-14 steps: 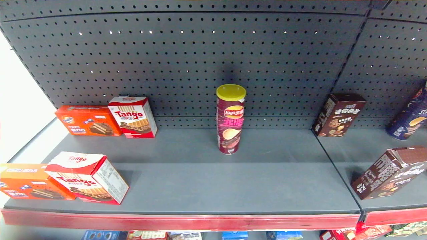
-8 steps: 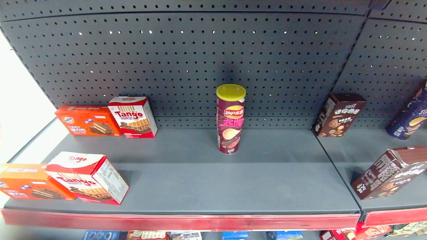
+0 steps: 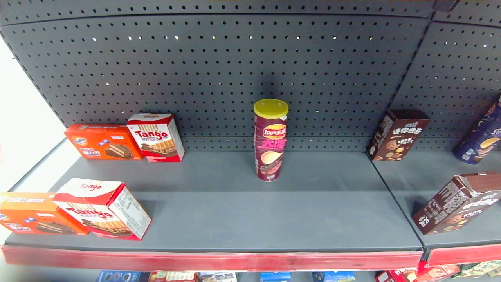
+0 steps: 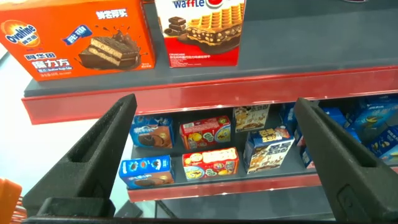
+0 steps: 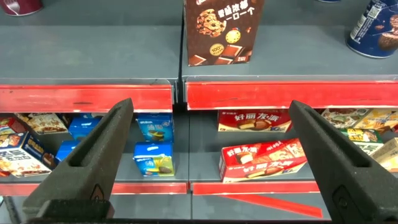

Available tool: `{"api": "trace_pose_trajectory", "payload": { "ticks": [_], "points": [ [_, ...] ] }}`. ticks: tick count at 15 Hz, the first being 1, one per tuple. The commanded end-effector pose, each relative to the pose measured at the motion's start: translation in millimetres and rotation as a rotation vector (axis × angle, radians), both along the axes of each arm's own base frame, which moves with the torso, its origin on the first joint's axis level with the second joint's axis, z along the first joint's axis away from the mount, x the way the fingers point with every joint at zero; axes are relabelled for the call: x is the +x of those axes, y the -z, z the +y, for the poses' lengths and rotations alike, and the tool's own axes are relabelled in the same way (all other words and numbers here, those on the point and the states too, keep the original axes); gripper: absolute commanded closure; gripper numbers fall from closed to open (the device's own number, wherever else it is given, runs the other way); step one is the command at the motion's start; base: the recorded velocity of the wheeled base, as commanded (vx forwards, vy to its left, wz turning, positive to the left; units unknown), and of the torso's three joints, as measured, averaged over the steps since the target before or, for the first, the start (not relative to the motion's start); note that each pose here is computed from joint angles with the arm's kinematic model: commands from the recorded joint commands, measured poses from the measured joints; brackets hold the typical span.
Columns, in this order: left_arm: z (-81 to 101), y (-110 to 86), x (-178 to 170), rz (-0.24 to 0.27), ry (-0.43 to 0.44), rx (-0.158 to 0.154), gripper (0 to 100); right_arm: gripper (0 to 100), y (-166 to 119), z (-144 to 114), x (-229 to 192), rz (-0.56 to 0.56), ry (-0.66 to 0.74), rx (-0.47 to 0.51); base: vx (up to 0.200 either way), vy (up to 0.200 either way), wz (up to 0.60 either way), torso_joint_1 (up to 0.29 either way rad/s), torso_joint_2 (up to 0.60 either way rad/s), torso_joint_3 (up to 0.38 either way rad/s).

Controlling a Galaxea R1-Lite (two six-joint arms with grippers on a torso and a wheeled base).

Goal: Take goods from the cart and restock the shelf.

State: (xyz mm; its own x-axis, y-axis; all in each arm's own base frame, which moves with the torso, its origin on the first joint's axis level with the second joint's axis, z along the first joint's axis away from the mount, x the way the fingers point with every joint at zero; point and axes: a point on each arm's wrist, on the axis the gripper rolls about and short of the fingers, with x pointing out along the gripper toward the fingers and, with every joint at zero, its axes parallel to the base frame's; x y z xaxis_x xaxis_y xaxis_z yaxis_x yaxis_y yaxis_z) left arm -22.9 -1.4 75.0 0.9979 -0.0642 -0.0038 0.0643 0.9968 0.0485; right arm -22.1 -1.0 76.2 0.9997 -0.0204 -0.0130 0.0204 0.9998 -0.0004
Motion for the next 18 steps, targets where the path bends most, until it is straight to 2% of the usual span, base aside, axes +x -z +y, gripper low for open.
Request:
{"api": "trace_pose_trajectory", "payload": {
  "ticks": [1,13,18],
  "points": [
    [0.0,0.0,0.1,0.001,0.000,-0.003,0,0,0.1,0.0,0.0,0.001,0.000,0.000,0.000,0.000,0.60,-0.002,0.00,0.002],
    [0.0,0.0,0.1,0.001,0.000,-0.003,0,0,0.1,-0.1,0.0,0.001,0.001,-0.002,0.000,0.000,0.60,0.006,0.00,0.002],
    [0.0,0.0,0.1,0.001,0.002,0.003,0,0,0.1,-0.1,0.0,0.001,-0.001,-0.002,0.000,0.000,0.00,0.000,0.00,0.000]
  ]
}}
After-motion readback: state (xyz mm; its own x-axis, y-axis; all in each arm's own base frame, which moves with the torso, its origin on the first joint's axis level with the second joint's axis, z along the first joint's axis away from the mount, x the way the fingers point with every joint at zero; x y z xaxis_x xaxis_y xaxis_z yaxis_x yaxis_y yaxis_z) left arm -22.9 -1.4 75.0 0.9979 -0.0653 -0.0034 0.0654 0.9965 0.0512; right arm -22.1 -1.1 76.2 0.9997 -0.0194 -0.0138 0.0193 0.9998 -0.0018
